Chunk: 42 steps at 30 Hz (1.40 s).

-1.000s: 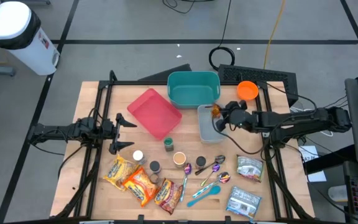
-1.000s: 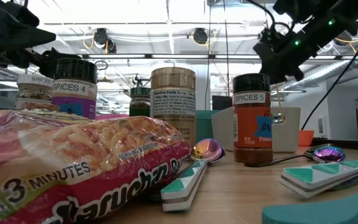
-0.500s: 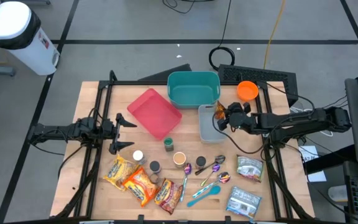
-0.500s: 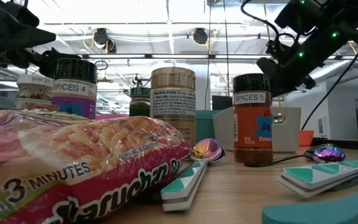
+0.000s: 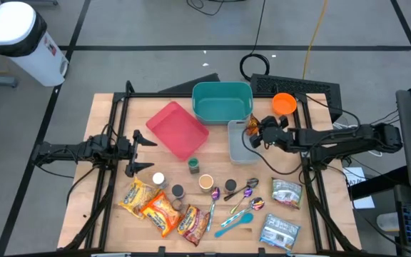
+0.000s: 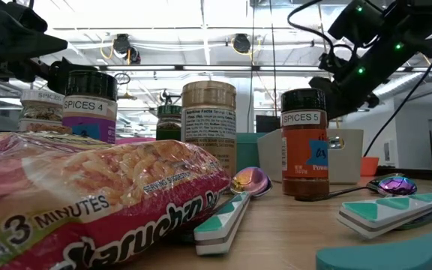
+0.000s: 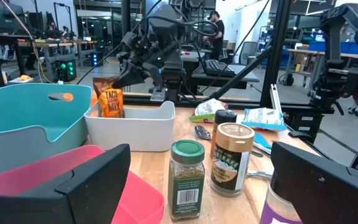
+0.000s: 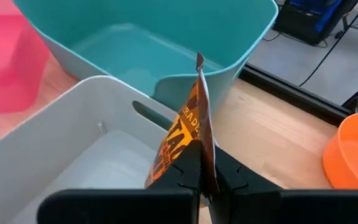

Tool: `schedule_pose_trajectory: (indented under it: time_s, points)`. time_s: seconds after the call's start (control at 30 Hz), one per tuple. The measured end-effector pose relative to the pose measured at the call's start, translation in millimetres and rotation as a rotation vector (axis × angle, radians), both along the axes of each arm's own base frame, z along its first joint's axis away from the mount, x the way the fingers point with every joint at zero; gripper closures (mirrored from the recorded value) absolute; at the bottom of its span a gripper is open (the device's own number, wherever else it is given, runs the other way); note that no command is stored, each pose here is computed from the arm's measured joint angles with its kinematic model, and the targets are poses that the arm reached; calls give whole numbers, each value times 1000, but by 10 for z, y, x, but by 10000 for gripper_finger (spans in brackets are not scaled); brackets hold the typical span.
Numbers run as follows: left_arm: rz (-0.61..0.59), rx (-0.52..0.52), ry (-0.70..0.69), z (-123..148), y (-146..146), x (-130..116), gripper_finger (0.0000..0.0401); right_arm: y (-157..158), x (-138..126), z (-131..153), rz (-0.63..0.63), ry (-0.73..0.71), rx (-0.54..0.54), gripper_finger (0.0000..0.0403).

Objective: Pick & Place Food Item
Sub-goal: Put the orange spice pack into the gray bin, then put the orange spice bottle into the gray bin

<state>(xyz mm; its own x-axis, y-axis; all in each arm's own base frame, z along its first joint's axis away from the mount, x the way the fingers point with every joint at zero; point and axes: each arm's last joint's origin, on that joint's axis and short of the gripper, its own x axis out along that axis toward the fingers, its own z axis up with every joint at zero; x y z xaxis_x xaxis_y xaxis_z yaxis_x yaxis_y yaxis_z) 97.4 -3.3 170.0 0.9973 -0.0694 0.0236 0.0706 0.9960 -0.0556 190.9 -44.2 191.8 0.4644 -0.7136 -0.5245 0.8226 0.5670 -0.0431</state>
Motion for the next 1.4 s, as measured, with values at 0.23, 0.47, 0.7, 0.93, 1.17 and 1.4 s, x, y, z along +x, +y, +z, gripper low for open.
schedule_pose_trajectory:
  time_s: [0.23, 0.47, 0.7, 0.93, 1.17, 1.4]
  points:
    - [0, 0, 0, 1, 0, 0, 4, -19, 57, -68, 23, 57, -20, 403]
    - [0, 0, 0, 0, 0, 0, 4, -17, 86, -101, 56, 78, -12, 401]
    - [0, 0, 0, 1, 0, 0, 4, -17, 81, -87, 76, 97, -33, 366]
    - [0, 0, 0, 0, 0, 0, 4, -16, 79, -84, 83, 106, -39, 297]
    - [0, 0, 0, 0, 0, 0, 4, -13, 63, -46, 91, 96, -50, 242]
    - [0, 0, 0, 1, 0, 0, 4, 41, 7, 85, 115, 22, -62, 219]
